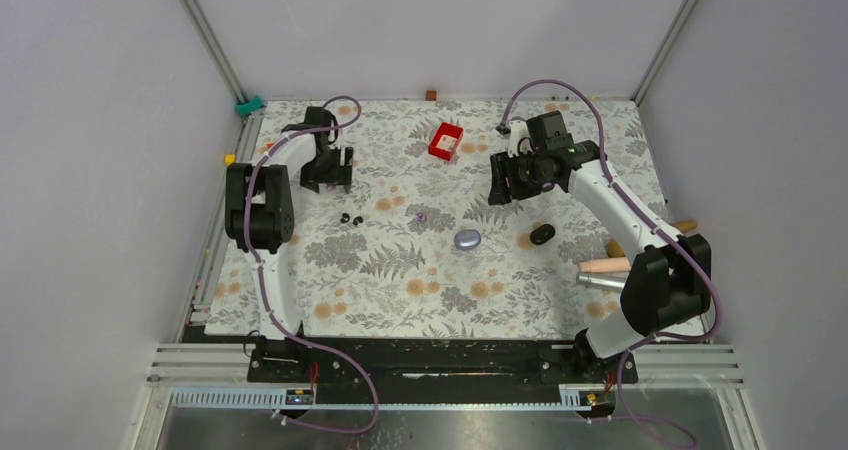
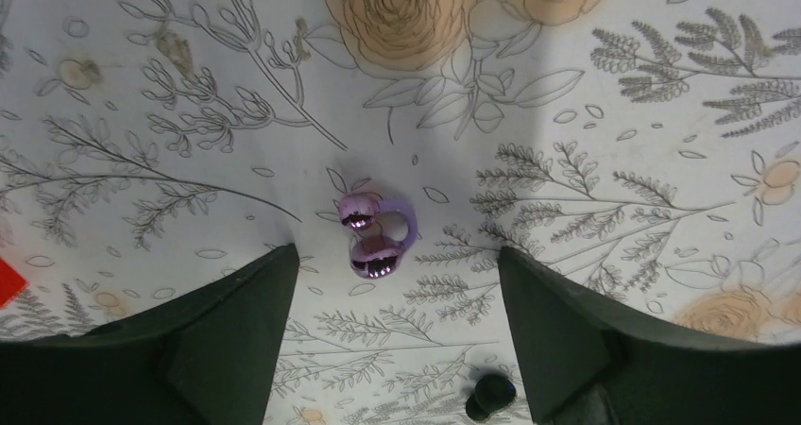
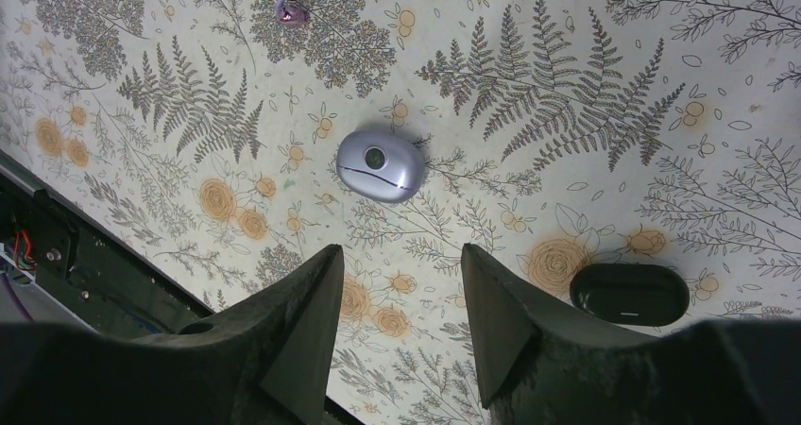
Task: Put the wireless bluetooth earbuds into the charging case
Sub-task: Pick up the right earbud from the corner of the board.
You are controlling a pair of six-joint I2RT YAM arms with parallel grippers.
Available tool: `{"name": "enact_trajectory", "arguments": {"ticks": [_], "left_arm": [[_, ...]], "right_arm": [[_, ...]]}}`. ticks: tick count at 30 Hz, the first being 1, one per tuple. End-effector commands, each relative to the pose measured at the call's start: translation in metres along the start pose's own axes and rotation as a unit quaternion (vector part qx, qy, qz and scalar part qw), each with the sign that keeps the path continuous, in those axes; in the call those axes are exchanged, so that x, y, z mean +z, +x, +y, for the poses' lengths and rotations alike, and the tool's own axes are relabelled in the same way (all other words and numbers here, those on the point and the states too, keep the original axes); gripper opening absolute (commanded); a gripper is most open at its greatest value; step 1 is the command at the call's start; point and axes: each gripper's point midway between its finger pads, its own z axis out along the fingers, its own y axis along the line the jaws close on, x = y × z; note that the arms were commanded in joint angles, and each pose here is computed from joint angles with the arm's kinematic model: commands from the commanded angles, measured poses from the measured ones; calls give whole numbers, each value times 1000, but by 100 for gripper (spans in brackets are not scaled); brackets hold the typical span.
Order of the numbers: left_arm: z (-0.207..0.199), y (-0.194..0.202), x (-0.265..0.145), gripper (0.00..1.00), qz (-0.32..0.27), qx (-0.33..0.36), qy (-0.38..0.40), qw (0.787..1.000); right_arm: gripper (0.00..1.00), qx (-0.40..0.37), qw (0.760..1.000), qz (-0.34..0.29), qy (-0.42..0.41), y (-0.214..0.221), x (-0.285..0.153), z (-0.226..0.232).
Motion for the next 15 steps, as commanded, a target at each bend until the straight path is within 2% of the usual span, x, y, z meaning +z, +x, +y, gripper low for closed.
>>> {"name": "enact_trajectory", "arguments": {"ticks": [1,9,15], "left_arm": [[9,1,5,77,4,-12,-20,1000],[9,2,16,57,14,-12,-22,1000],[11,2,20,48,16,-12,-25,999]], "right_arm": [[57,0,1000,-18,-12,-6,-8,6],[57,1,1000,-16,-13,-5,-6,6],[57,1,1000,-15,-14,-5,-6,6]]}}
